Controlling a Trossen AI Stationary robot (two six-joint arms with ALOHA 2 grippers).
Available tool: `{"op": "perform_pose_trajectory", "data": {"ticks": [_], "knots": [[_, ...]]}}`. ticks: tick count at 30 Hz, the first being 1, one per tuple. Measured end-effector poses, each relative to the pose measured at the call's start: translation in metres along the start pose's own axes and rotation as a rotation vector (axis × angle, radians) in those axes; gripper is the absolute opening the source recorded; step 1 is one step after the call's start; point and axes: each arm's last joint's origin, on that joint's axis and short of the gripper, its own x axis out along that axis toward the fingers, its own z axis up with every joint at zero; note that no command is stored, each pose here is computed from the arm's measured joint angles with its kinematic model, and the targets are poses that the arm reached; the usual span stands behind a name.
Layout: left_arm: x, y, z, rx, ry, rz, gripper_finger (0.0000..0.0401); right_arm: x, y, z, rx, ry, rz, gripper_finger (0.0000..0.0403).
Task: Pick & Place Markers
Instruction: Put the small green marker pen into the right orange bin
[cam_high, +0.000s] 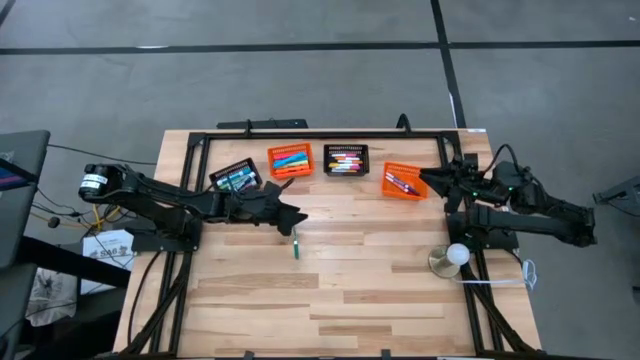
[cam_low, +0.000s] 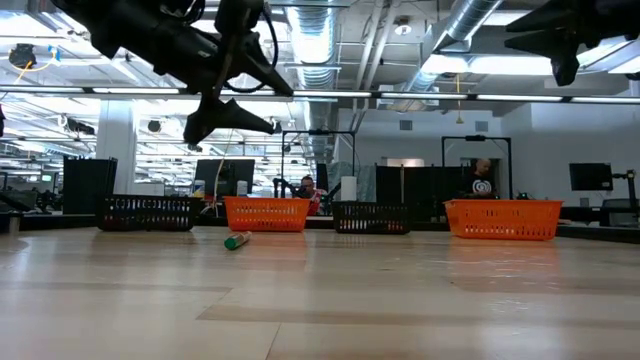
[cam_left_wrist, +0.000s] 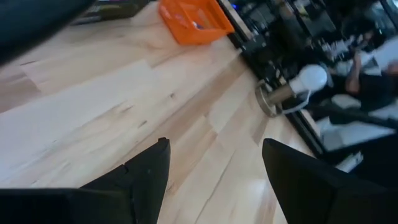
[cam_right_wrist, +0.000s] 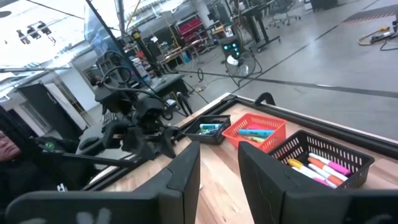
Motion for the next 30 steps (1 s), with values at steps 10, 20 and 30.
{"op": "perform_pose_trajectory", "data": {"ticks": [10,20,30], "knots": [[0.001,-0.008,0.015,-0.073,0.001,0.045,0.0254,0.000,0.000,0.000,0.018,0.001,0.001,0.0098],[0.015,-0.013,0.015,-0.183,0.170,0.258,0.0254,0.000,0.000,0.000,0.018,0.003,0.001,0.0098],[0.028,0.008,-0.008,-0.429,0.259,0.487,0.0254,0.000,0.000,-0.001,0.016,0.008,-0.001,0.0098]]}}
